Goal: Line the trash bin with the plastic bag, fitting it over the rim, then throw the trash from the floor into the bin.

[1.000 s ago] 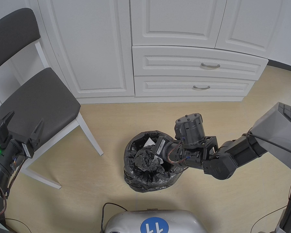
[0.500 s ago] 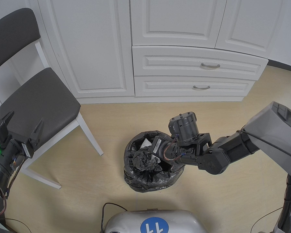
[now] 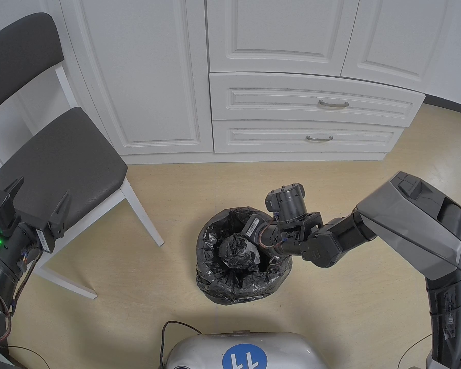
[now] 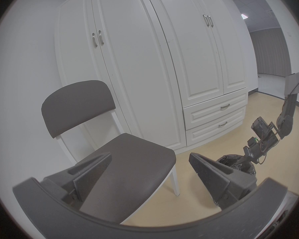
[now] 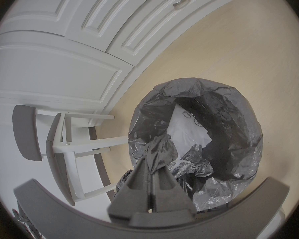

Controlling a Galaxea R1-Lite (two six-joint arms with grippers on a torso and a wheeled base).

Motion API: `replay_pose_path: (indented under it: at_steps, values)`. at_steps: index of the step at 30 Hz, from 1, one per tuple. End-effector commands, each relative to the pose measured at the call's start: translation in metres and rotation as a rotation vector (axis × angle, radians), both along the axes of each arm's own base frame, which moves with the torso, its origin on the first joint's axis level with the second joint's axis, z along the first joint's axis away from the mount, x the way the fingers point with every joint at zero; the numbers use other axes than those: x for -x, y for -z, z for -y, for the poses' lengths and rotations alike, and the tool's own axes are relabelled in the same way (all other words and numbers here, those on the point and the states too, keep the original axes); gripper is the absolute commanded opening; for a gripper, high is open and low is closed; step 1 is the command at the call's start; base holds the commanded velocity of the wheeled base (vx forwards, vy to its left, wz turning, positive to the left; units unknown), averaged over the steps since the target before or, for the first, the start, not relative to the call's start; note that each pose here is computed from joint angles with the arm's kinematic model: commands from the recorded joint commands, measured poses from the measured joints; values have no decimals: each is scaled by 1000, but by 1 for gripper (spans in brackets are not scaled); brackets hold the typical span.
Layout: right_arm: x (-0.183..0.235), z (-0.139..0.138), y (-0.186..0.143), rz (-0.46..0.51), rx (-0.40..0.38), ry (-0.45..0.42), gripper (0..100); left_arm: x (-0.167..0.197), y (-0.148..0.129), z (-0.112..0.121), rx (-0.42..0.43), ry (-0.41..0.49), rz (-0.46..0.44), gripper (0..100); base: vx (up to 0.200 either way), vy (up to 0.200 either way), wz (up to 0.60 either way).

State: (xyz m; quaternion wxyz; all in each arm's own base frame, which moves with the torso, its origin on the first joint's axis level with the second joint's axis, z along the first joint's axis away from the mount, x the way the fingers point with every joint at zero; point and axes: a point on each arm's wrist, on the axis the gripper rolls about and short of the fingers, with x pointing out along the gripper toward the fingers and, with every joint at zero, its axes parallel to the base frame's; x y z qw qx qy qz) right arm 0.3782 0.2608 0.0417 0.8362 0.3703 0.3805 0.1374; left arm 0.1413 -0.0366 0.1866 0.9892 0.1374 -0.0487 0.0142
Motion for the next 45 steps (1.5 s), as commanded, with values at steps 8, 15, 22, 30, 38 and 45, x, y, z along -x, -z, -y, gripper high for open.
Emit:
replay_pose_path:
  at_steps: [8, 15, 22, 30, 38, 45]
  values:
    - [-12, 15, 0, 6, -7, 48, 100, 0, 0, 0, 0, -1, 0, 100, 0, 0, 0]
    - [-7, 27, -31, 44, -30, 63, 100, 0, 0, 0, 0, -1, 0, 100, 0, 0, 0]
    - [45, 55, -110, 207, -8, -6, 100, 3, 5, 0, -5, 7, -13, 100, 0, 0, 0]
    - [127, 121, -152, 470, 306, -117, 100, 13, 3, -5, 57, 0, 15, 100, 0, 0, 0]
    - [179, 161, -169, 592, 510, 49, 100, 19, -8, -6, 75, 16, 75, 100, 0, 0, 0]
    - [249, 202, -207, 827, 604, 239, 100, 33, -42, -10, 121, 26, 220, 100, 0, 0, 0]
